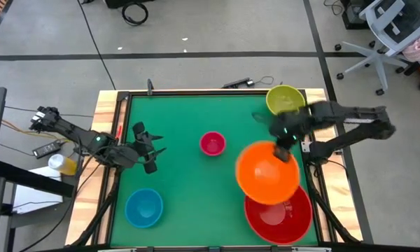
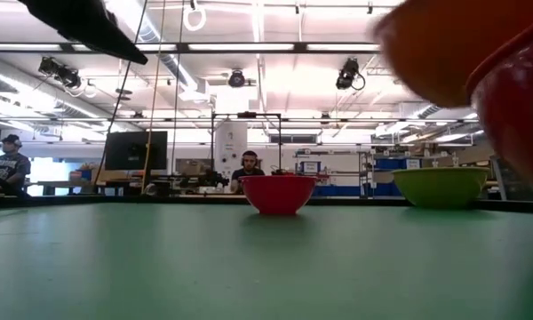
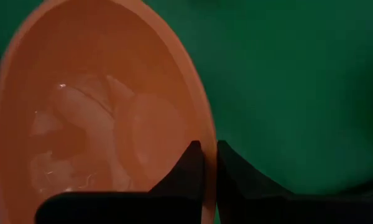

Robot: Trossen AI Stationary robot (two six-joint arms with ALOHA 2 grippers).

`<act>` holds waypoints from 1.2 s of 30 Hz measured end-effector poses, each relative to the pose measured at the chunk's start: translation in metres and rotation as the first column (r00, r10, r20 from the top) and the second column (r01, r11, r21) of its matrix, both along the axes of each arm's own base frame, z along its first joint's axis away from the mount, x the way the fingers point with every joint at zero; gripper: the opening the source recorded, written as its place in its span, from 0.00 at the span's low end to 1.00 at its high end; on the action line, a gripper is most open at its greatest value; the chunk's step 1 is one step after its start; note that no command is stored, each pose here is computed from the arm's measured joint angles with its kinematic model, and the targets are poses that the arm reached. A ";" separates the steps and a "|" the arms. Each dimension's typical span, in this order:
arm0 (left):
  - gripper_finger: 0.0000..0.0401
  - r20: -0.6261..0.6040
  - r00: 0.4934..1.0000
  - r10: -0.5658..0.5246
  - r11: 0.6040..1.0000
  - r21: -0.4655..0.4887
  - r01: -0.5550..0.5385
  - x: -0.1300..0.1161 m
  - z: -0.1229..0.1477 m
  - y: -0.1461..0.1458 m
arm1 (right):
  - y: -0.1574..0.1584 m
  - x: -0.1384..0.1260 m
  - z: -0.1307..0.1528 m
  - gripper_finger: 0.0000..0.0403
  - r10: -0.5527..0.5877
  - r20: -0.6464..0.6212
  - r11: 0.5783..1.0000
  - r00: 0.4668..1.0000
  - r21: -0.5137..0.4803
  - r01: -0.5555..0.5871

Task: Nest bowls inside each other
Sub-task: Stack the orange bowl on top of the red bowl, then stack the green bowl on top of the orange bowl

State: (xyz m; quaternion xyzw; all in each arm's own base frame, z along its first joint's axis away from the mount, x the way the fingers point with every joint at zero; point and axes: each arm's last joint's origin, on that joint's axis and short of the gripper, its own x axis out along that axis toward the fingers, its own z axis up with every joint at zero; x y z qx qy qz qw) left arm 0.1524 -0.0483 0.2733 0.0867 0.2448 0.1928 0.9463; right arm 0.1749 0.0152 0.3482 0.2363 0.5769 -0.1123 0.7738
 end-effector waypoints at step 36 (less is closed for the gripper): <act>0.52 -0.002 0.999 0.047 0.994 -0.094 -0.047 0.038 -0.018 -0.007 | 0.000 -0.034 -0.048 0.47 -0.164 0.228 0.838 0.960 -0.481 0.257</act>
